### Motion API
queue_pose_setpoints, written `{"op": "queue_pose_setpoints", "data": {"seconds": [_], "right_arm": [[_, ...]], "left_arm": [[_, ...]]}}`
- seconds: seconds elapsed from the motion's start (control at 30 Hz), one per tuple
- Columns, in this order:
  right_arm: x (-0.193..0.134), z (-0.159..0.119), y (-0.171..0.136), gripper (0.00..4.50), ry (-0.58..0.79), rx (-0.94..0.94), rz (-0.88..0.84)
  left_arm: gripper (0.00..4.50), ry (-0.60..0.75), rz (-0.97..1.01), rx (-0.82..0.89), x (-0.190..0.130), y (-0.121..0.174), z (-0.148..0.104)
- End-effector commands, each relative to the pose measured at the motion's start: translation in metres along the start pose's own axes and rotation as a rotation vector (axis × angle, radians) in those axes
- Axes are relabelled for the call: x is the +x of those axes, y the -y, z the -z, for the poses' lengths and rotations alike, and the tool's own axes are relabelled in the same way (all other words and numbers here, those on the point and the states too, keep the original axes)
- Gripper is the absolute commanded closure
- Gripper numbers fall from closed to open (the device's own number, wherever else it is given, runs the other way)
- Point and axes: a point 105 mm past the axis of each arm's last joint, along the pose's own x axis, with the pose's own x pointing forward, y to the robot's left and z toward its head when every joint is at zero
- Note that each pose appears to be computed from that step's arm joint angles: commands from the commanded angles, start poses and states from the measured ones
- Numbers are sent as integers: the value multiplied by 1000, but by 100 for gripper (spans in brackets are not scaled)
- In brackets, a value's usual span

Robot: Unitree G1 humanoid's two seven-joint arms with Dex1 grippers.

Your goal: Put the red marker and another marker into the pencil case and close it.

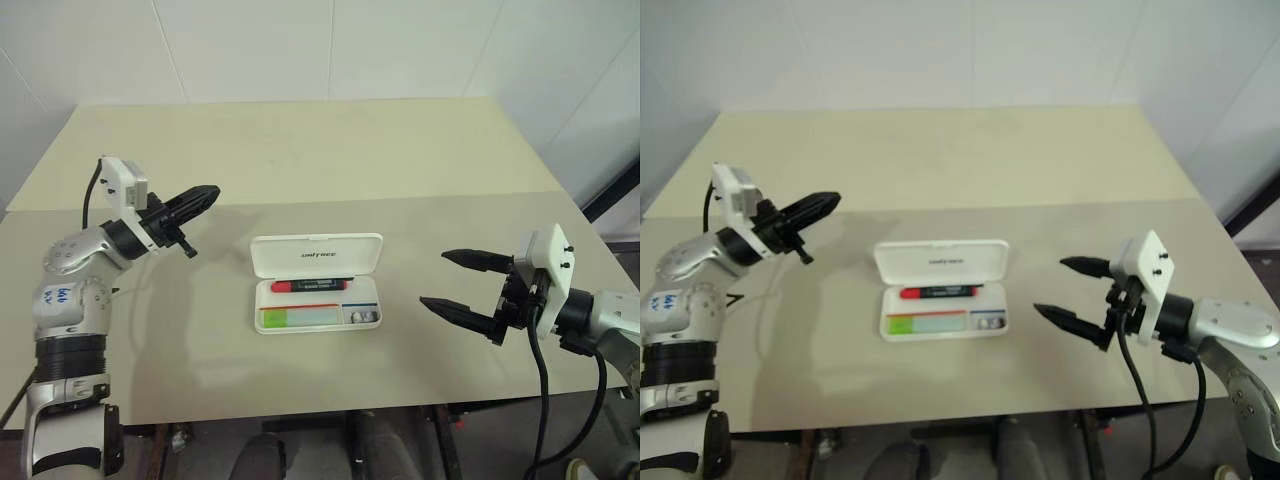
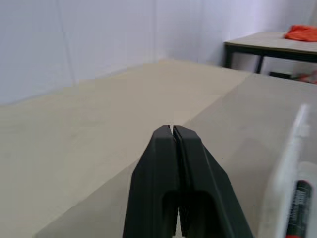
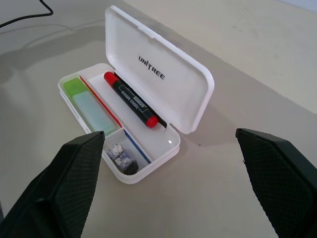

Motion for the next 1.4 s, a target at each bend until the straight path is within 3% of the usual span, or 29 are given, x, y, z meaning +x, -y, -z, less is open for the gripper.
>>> {"op": "queue_pose_setpoints", "data": {"seconds": [0.03, 0.23, 0.5, 0.73, 0.87, 1.4], "right_arm": [[-11, -10, -4, 0, 69, -36, 4], [-31, 3, -4, 0, 95, -26, 41], [-49, 6, -10, 0, 154, -39, 46], [-63, 2, -8, 0, 192, -73, 37], [-76, 26, -27, 0, 67, -114, -100], [-87, 36, -23, 0, -4, -116, -171]], "left_arm": [[447, -4, -2, -17, 14, -1, 2], [447, -154, -71, -162, 24, -12, 35], [447, -276, -11, -298, 35, 2, 61], [447, -277, 11, -359, 41, 5, 65], [447, -324, 93, -422, 45, 16, 70], [447, -355, 238, -465, 50, 32, 59]]}}
